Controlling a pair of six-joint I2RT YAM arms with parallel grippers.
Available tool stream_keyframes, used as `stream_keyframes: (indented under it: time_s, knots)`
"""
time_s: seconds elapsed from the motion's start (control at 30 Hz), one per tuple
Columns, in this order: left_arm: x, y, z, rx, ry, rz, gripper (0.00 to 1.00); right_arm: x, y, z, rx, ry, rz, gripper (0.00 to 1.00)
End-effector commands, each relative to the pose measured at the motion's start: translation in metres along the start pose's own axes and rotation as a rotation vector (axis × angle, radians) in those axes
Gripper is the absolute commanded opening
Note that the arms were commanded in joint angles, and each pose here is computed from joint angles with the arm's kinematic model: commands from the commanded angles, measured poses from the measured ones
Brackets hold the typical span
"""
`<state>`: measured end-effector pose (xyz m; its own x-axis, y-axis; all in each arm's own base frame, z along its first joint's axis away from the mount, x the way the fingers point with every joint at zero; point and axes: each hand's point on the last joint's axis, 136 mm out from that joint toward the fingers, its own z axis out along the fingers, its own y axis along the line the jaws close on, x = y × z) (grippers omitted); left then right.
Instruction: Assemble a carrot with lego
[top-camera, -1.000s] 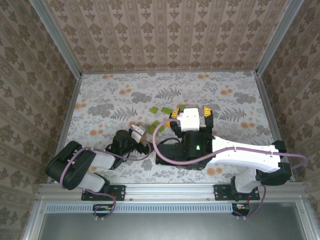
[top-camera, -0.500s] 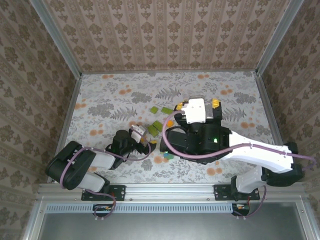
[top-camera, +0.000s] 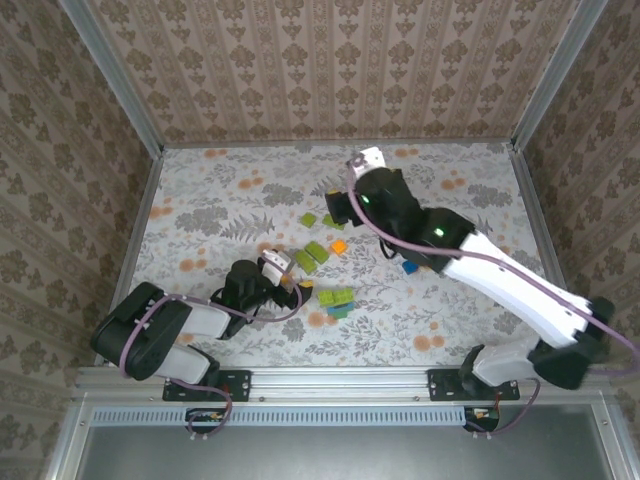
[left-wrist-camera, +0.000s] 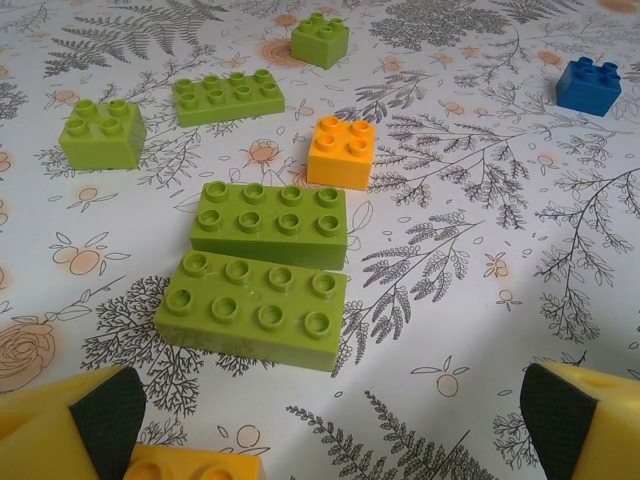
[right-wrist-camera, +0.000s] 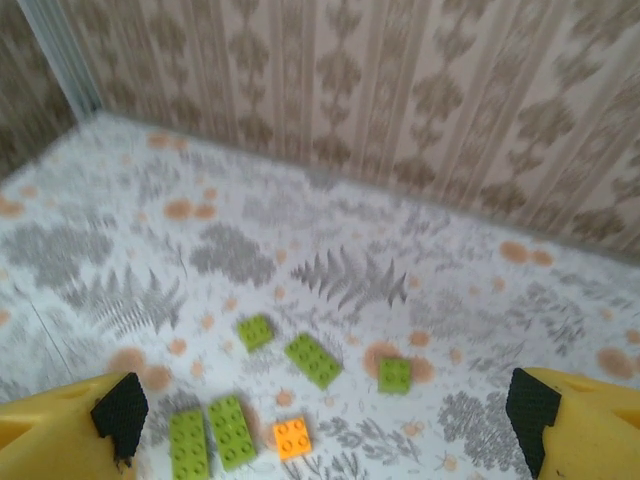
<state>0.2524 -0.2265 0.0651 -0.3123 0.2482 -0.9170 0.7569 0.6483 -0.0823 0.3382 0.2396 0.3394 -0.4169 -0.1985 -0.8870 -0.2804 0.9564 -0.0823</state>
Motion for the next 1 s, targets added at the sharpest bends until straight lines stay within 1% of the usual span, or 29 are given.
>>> stream_keyframes:
  time_s: [0.0, 0.1, 0.2, 0.33, 0.73, 0.97]
  knots:
    - [-0.009, -0.002, -0.005, 0.004, -0.040, 0.003, 1.00, 0.057, 0.001, 0.061, -0.059, 0.261, -0.025, 0.94]
    - [-0.007, -0.005, -0.005, 0.019, -0.037, 0.004, 1.00, 0.095, -0.016, 0.097, 0.011, 0.418, 0.029, 0.93]
    - [-0.005, -0.006, -0.004, 0.025, -0.030, 0.006, 1.00, 0.122, -0.029, 0.123, 0.046, 0.501, 0.102, 0.92]
    - [-0.006, -0.007, -0.003, 0.034, -0.029, 0.006, 1.00, 0.143, -0.041, 0.151, 0.072, 0.544, 0.124, 0.91]
    - [-0.005, -0.007, -0.001, 0.039, -0.024, 0.011, 1.00, 0.173, -0.050, 0.218, -0.037, 0.608, 0.131, 0.89]
    - [-0.005, -0.008, 0.002, 0.048, -0.015, 0.011, 1.00, 0.190, -0.063, 0.244, -0.045, 0.642, 0.144, 0.88]
